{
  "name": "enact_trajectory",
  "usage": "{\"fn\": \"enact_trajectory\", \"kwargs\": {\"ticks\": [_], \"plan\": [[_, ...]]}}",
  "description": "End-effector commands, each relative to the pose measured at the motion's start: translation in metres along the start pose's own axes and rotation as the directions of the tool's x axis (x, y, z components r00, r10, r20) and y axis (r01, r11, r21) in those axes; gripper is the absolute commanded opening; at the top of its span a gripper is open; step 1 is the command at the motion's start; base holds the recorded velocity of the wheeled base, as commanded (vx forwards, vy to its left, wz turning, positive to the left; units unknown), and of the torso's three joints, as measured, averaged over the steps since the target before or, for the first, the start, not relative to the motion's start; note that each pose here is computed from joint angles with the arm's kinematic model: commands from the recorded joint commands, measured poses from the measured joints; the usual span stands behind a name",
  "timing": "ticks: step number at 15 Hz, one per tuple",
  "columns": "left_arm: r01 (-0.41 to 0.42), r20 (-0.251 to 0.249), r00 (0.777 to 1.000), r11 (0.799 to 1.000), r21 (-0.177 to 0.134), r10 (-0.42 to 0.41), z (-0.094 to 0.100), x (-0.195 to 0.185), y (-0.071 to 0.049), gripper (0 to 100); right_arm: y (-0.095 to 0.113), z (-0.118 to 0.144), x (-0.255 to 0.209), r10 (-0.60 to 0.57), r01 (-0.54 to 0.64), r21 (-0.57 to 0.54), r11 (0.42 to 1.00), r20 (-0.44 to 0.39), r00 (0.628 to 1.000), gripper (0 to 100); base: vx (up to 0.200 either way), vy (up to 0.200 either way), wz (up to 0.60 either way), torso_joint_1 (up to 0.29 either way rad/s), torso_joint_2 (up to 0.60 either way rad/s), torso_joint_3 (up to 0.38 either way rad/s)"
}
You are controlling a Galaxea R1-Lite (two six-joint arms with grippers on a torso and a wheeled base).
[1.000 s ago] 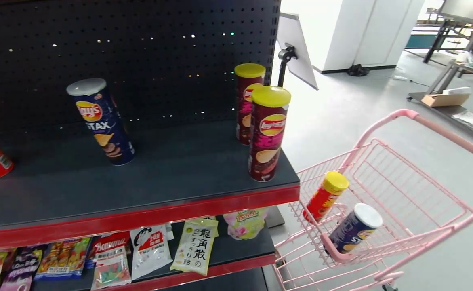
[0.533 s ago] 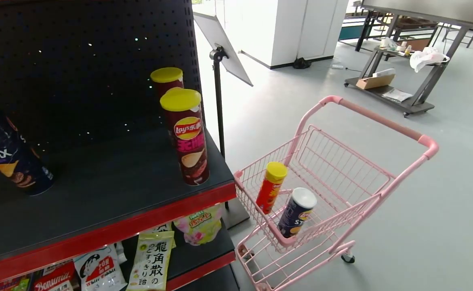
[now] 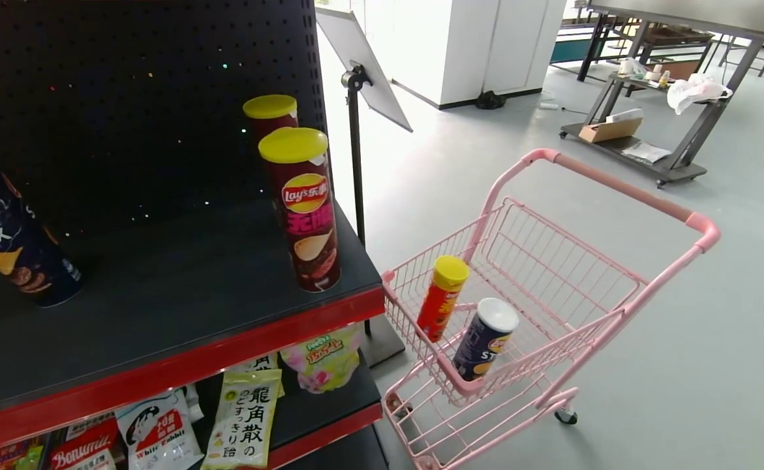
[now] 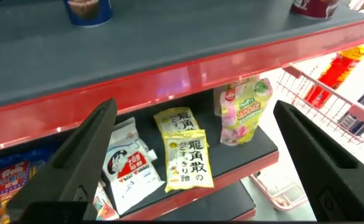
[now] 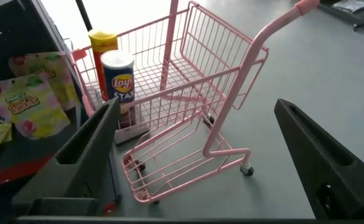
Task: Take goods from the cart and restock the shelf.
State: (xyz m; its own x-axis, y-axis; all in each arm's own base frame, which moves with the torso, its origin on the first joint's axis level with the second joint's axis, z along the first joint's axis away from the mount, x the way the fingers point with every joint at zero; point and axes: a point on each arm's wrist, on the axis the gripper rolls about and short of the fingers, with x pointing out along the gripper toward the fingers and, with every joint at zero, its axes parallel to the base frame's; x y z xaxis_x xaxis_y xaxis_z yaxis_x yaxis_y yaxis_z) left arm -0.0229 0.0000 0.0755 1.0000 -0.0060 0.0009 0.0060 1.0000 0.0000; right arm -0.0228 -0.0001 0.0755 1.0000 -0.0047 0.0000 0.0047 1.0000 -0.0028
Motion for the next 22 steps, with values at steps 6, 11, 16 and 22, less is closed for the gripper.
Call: {"fn": "enact_trajectory", "kwargs": {"ticks": [6,11,16,22], "plan": [[0.000,-0.001,1.000,1.000,0.000,0.000,-0.0001,0.0001,0.0000,100,0.0000,0.0002,0.0000,0.000,0.000,0.000,1.000,0.002,1.000,100,0.000,0.000,0.00,-0.144,0.38,0.229],[0.000,-0.001,1.000,1.000,0.000,0.000,-0.0001,0.0001,0.0000,100,0.0000,0.0000,0.0000,0.000,0.000,0.000,1.000,0.000,1.000,100,0.000,0.000,0.00,-0.171,0.49,0.323],[0.000,-0.001,1.000,1.000,0.000,0.000,-0.0001,0.0001,0.0000,100,0.0000,0.0000,0.0000,0.000,0.000,0.001,1.000,0.000,1.000,100,0.000,0.000,0.00,-0.163,0.54,0.370],[0.000,-0.001,1.000,1.000,0.000,0.000,-0.0001,0.0001,0.0000,100,0.0000,0.0002,0.0008,0.009,-0.009,-0.002,1.000,-0.011,1.000,100,0.000,0.000,0.00,-0.079,0.31,0.230]]}}
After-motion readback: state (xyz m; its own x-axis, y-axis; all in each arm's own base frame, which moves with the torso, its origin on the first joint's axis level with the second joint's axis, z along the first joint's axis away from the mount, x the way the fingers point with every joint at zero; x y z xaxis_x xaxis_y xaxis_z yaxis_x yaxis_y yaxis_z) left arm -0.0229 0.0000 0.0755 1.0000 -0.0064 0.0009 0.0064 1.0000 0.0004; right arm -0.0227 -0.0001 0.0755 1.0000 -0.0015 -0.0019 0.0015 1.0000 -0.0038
